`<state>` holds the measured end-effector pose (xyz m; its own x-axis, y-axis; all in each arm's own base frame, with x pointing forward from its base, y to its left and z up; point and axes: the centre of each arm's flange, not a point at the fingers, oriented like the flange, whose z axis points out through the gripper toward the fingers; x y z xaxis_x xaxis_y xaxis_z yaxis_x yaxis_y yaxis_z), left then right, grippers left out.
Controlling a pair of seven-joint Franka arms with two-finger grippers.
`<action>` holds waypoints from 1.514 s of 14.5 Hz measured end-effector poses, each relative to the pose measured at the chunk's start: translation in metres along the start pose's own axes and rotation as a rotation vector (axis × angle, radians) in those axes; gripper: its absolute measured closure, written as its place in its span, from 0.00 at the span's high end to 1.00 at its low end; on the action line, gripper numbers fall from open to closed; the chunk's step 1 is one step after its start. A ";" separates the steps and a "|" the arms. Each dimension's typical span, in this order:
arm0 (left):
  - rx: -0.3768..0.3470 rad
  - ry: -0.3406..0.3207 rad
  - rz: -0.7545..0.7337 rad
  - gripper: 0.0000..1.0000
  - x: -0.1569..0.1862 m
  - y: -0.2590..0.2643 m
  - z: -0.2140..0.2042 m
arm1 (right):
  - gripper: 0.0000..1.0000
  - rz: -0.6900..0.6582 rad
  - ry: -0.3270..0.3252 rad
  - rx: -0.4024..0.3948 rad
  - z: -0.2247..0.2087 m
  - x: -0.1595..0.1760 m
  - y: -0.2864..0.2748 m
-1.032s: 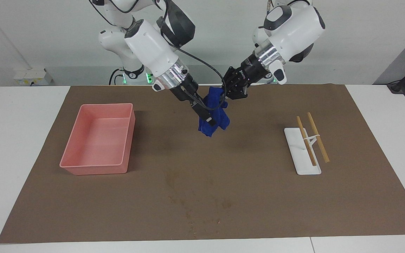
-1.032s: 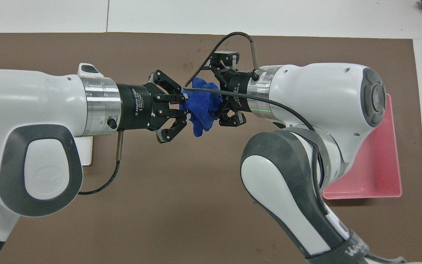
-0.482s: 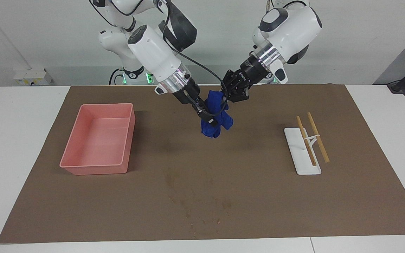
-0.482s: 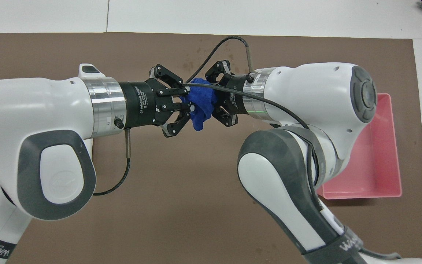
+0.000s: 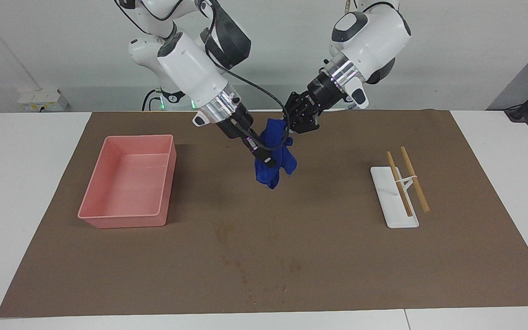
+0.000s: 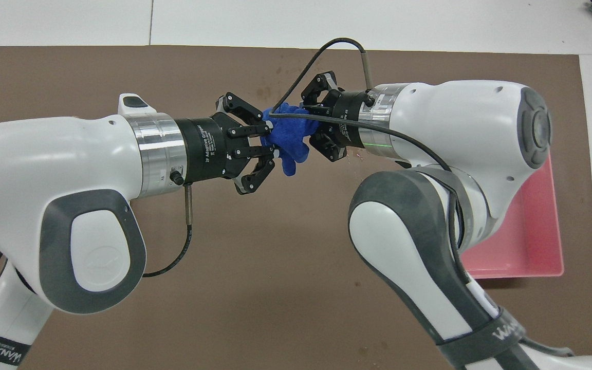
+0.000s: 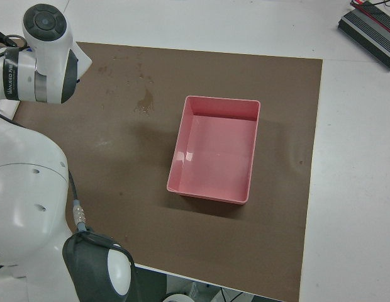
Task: Wipe water with towel using both arms
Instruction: 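Pull the cloth away with the right gripper while the left gripper withdraws, then carry the blue cloth with the right gripper over the pink bin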
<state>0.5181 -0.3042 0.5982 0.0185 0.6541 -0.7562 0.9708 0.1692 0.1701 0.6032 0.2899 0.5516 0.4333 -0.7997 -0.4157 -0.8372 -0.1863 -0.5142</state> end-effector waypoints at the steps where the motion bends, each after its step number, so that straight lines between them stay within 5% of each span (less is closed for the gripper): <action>1: -0.004 0.000 0.001 0.33 0.000 0.001 -0.002 | 0.14 -0.025 0.011 0.020 -0.002 0.007 -0.003; 3: -0.021 0.038 0.052 0.56 0.001 0.004 -0.007 | 0.14 -0.078 0.042 0.064 0.001 0.025 -0.007; 7: -0.052 0.299 0.313 0.97 0.011 0.018 -0.030 | 0.14 -0.206 0.111 0.133 0.029 0.053 -0.008; 12: 0.098 0.448 0.773 1.00 0.075 0.063 -0.093 | 0.14 -0.429 0.217 0.138 0.056 0.127 -0.012; 15: 0.288 0.570 1.119 1.00 0.094 0.067 -0.109 | 0.14 -0.477 0.271 0.149 0.076 0.167 -0.015; 17: 0.479 0.611 1.330 1.00 0.100 0.061 -0.111 | 0.14 -0.507 0.298 0.154 0.095 0.178 -0.011; 19: 0.673 0.589 1.506 1.00 0.108 0.057 -0.120 | 0.14 -0.553 0.312 0.136 0.114 0.188 -0.002; 22: 0.849 0.488 1.628 1.00 0.116 0.057 -0.152 | 0.14 -0.559 0.309 0.085 0.136 0.204 0.016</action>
<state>0.5393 -0.1064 0.6165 0.9967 -0.0700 0.0415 -0.0703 -0.9975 0.0068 0.7233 0.2016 0.3561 0.6696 -0.7251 0.1609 -0.4782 -0.5867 -0.6535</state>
